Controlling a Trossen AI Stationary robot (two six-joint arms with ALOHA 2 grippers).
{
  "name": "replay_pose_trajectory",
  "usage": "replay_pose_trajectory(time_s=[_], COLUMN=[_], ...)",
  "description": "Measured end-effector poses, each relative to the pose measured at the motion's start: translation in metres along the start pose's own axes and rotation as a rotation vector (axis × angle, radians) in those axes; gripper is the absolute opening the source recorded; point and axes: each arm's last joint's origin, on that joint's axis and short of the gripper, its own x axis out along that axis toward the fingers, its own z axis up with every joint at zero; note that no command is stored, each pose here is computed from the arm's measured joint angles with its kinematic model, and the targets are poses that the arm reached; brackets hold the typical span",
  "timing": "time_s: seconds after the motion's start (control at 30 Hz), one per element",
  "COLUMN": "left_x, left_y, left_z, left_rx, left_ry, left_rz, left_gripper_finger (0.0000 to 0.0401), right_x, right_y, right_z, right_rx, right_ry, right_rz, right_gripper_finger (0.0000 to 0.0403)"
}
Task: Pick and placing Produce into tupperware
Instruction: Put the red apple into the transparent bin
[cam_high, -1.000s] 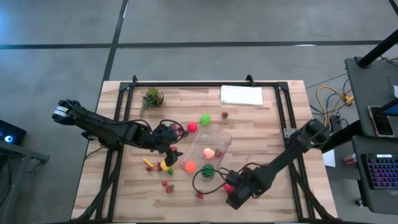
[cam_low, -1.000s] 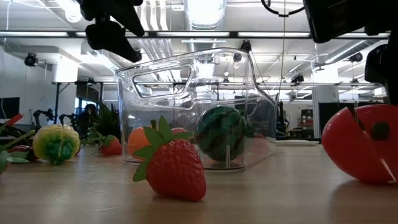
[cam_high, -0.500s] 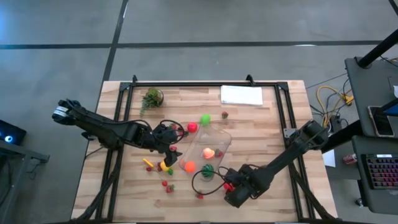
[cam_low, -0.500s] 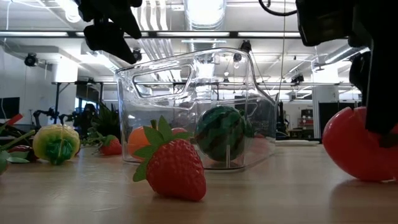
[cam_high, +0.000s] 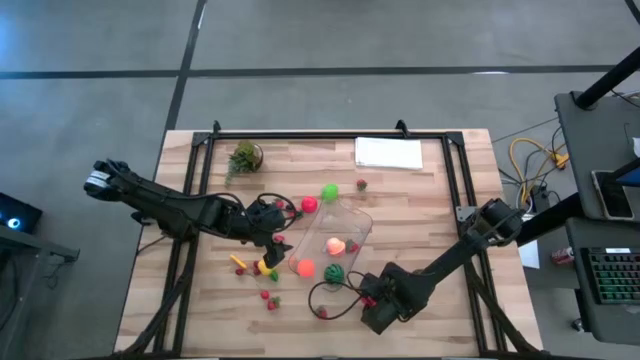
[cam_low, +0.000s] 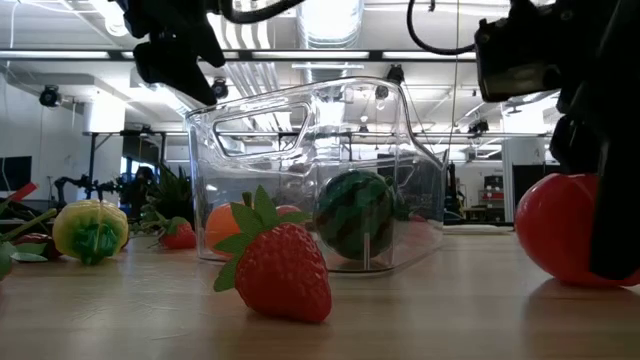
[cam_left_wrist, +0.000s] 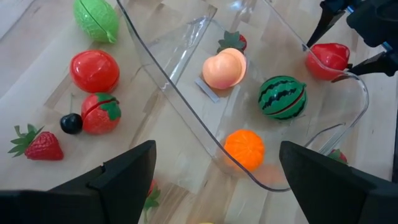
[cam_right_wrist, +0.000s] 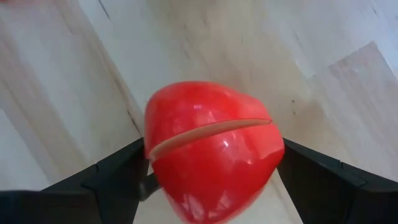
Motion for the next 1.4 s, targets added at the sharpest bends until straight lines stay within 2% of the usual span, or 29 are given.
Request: replay_pose_trajectory(time_s=[1.0, 1.27, 1.4], left_x=[0.0008, 0.0008, 0.0008], left_y=[0.0005, 0.0005, 0.0005], left_z=[-0.0011, -0.0011, -0.0011], left_rx=[0.001, 0.001, 0.001], left_ry=[0.004, 0.004, 0.004], left_rz=[0.002, 0.002, 0.001], left_gripper_finger=[0.0327, 0.0327, 0.0327], right_x=[0.0013, 0.0013, 0.0006], right_y=[-0.0012, -0.0011, -0.0012], right_z=[0.0011, 0.0011, 0.0013], right_rx=[-0.021, -0.019, -0.018], right_ry=[-0.046, -0.046, -0.046], right_rz=[-0.029, -0.029, -0.027], right_gripper_finger=[0.0326, 0.0278, 0.0269])
